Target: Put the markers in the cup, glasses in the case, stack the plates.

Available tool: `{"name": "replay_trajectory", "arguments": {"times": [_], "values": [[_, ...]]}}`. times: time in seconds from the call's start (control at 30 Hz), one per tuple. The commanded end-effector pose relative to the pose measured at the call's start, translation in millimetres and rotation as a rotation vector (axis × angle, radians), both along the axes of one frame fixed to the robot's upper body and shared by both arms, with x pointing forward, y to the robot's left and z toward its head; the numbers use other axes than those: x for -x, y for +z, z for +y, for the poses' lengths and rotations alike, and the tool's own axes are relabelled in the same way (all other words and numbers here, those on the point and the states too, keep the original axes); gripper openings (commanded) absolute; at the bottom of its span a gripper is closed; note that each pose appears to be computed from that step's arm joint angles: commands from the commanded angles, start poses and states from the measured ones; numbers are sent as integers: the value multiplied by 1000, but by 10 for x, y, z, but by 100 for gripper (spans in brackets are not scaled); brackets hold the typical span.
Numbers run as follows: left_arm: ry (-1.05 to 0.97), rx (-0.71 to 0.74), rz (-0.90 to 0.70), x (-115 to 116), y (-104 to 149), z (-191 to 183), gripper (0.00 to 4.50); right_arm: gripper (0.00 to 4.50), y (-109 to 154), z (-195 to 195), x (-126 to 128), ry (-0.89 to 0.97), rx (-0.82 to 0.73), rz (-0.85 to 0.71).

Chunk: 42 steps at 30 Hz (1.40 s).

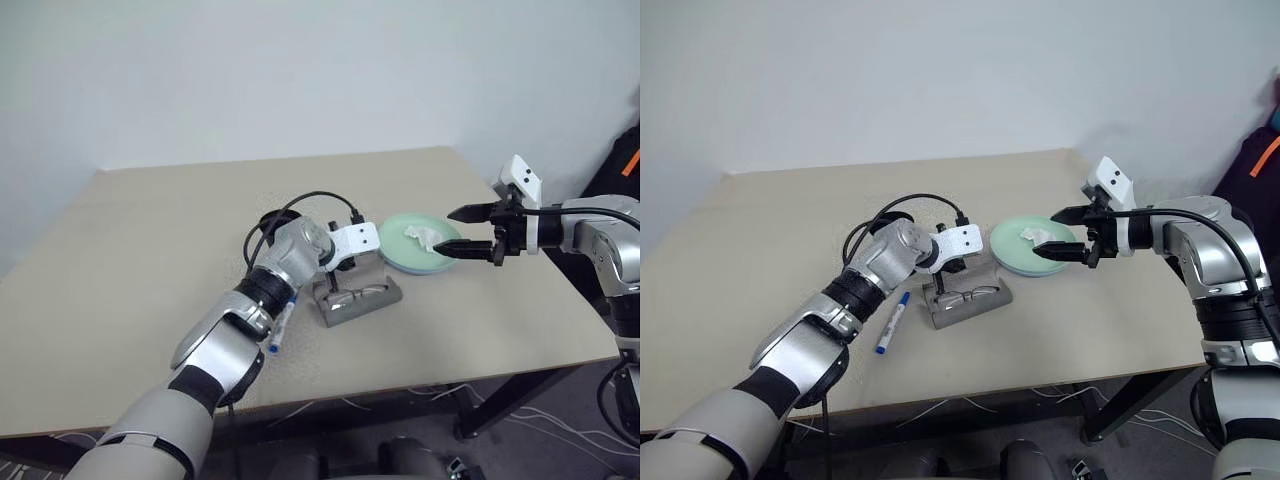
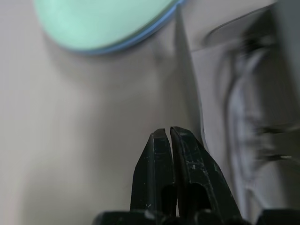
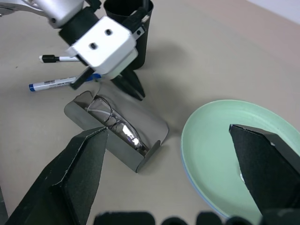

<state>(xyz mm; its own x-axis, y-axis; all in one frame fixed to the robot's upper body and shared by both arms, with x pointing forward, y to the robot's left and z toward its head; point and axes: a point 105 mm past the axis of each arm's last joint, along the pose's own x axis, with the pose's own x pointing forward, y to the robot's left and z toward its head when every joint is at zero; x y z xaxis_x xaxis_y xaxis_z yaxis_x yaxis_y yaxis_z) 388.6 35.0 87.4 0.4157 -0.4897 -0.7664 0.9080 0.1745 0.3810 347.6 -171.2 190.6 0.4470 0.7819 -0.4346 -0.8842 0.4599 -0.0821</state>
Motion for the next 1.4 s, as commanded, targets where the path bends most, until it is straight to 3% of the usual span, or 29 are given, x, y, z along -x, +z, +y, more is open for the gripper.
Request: {"name": "replay_trajectory", "arguments": {"times": [0.03,0.37,0.63,0.9,1.03,1.33,1.37,1.4], "values": [[-84,-9,-2,158,56,-58,4,450,174,41,1,18,-10,-64],[-101,-23,59,429,-124,29,4,450,173,64,-3,27,-11,-65],[107,165,62,308,248,155,4,450,172,72,-6,32,-6,-64],[416,207,166,353,359,510,4,450,167,108,-24,41,-9,-64],[488,183,190,443,389,629,98,450,157,118,-31,44,-12,-60],[701,186,272,510,353,858,420,450,139,212,-75,70,-25,-54],[717,186,277,510,324,881,448,450,136,219,-76,73,-25,-54],[735,189,279,505,298,902,448,450,133,223,-78,75,-25,-53]]}}
